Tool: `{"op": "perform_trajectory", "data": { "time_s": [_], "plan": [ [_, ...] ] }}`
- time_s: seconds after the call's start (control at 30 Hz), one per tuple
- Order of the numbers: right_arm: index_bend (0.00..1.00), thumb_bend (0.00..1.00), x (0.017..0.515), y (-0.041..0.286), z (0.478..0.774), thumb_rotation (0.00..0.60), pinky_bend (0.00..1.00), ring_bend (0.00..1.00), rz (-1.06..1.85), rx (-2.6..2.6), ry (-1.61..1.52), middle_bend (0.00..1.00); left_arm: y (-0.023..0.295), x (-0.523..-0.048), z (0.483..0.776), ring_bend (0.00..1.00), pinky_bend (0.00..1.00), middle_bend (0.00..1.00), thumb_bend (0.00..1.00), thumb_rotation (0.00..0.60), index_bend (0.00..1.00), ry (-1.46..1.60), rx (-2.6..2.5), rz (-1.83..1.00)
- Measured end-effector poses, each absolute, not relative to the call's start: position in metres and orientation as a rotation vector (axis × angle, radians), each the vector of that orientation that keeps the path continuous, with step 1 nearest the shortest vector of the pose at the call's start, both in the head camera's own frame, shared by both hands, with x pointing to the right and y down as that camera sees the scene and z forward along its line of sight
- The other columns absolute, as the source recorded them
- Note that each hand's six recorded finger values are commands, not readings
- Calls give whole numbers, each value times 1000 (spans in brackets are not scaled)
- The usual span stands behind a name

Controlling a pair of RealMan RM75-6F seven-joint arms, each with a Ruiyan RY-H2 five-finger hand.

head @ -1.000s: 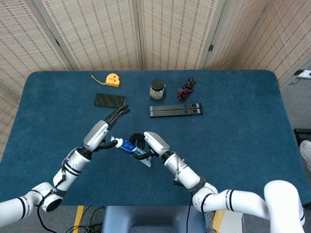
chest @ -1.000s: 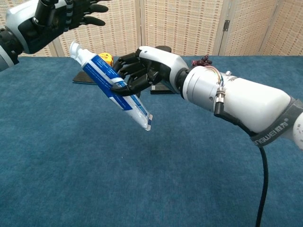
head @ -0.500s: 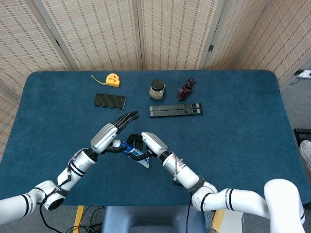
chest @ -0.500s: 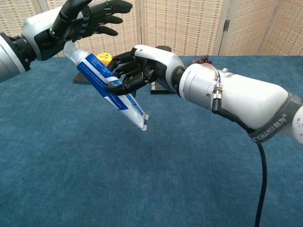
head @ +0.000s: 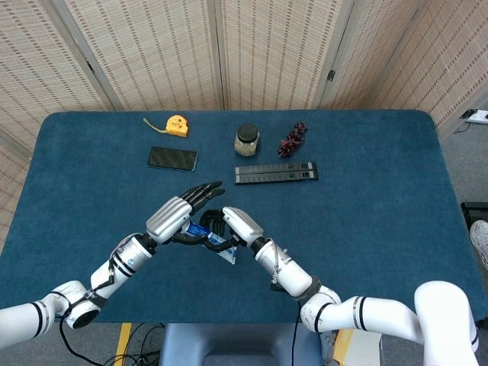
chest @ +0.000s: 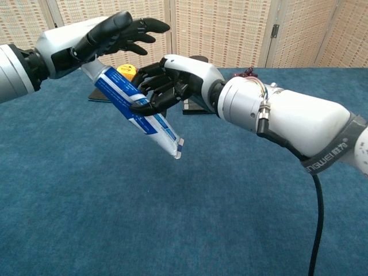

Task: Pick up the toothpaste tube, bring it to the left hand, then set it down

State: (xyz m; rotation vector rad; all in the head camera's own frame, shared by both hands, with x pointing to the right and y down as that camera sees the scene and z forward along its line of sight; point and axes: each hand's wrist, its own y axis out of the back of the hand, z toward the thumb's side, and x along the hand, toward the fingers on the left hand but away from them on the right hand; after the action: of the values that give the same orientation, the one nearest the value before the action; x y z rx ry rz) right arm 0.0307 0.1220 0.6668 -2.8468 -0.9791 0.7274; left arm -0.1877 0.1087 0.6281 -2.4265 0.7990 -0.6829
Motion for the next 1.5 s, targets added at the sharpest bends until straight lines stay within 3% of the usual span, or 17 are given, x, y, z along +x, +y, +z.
{"op": "perform_trajectory", "data": {
  "time_s": [0.4, 0.7, 0.97, 1.17, 1.3, 1.43, 1.5],
  "plan": [
    [716, 767, 32, 121, 666, 600, 571, 577, 730, -2844, -990, 668, 111, -186, 629, 0, 135, 0, 9, 0, 0, 738, -2377, -720],
    [716, 755, 50, 124, 673, 600, 571, 577, 801, -2791, -923, 662, 100, -200, 619, 0, 134, 0, 8, 0, 0, 885, -2412, -704],
    [716, 674, 85, 121, 687, 600, 571, 575, 933, -2619, -753, 604, 94, -232, 619, 0, 134, 0, 9, 0, 0, 1014, -2413, -754],
    [694, 604, 106, 119, 700, 600, 549, 516, 1006, -2480, -626, 535, 90, -255, 622, 0, 135, 0, 8, 0, 0, 1113, -2395, -803],
    [608, 507, 118, 117, 711, 600, 486, 461, 1042, -2406, -570, 477, 89, -269, 624, 0, 135, 0, 8, 0, 0, 1160, -2373, -835],
    [363, 253, 126, 121, 719, 600, 332, 336, 1080, -2376, -512, 360, 91, -282, 627, 0, 135, 0, 8, 0, 0, 1196, -2354, -874],
    [254, 195, 131, 122, 722, 600, 284, 276, 1097, -2363, -495, 297, 91, -288, 629, 0, 135, 0, 9, 0, 0, 1207, -2343, -890]
  ]
}}
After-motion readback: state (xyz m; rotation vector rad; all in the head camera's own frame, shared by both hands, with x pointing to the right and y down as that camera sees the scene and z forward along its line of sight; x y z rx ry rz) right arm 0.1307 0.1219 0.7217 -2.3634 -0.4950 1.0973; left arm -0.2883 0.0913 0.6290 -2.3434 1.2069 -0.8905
